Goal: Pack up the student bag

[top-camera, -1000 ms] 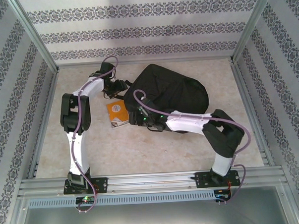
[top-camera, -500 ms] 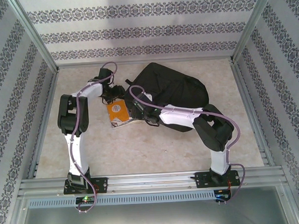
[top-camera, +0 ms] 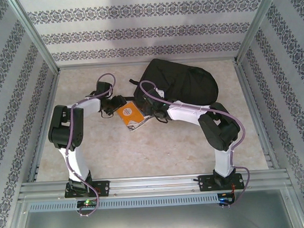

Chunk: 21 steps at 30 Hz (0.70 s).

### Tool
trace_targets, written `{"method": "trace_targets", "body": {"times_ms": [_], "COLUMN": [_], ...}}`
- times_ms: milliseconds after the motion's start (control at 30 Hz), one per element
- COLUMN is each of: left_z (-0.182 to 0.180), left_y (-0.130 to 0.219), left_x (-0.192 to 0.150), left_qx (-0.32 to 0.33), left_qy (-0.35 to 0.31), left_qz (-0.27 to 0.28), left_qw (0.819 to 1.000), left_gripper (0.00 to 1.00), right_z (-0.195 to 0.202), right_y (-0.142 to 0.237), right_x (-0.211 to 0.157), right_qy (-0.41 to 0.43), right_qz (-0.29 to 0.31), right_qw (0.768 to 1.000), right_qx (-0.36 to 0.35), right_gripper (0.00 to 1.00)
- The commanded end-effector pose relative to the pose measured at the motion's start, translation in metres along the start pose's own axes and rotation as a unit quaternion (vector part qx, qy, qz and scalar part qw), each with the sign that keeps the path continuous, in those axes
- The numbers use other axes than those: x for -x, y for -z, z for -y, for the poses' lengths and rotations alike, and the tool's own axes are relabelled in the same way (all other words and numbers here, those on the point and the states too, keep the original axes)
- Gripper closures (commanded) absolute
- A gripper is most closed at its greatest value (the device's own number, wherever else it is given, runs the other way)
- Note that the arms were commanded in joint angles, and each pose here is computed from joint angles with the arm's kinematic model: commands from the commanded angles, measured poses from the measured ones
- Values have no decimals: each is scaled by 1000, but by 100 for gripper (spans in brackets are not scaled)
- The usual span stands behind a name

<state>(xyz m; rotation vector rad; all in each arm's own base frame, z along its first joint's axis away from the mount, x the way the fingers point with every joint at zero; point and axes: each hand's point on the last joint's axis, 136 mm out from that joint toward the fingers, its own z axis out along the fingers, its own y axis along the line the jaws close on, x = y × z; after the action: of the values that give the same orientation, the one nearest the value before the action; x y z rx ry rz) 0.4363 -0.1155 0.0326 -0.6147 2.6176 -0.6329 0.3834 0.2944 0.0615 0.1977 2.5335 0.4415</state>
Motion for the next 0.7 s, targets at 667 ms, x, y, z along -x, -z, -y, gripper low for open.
{"method": "trace_targets", "body": {"times_ms": [667], "left_z": [67], "left_y": [23], "left_x": [-212], "left_qx": [-76], "left_qy": [-144], "left_qz": [-148], "left_qw": [975], "left_gripper": [41], "right_z": [94], "right_y": [98], "right_x": [-49], "right_qy": [-108], "right_qz": [-67], "right_qw": [988], "right_qx": [83], "right_gripper": [43]}}
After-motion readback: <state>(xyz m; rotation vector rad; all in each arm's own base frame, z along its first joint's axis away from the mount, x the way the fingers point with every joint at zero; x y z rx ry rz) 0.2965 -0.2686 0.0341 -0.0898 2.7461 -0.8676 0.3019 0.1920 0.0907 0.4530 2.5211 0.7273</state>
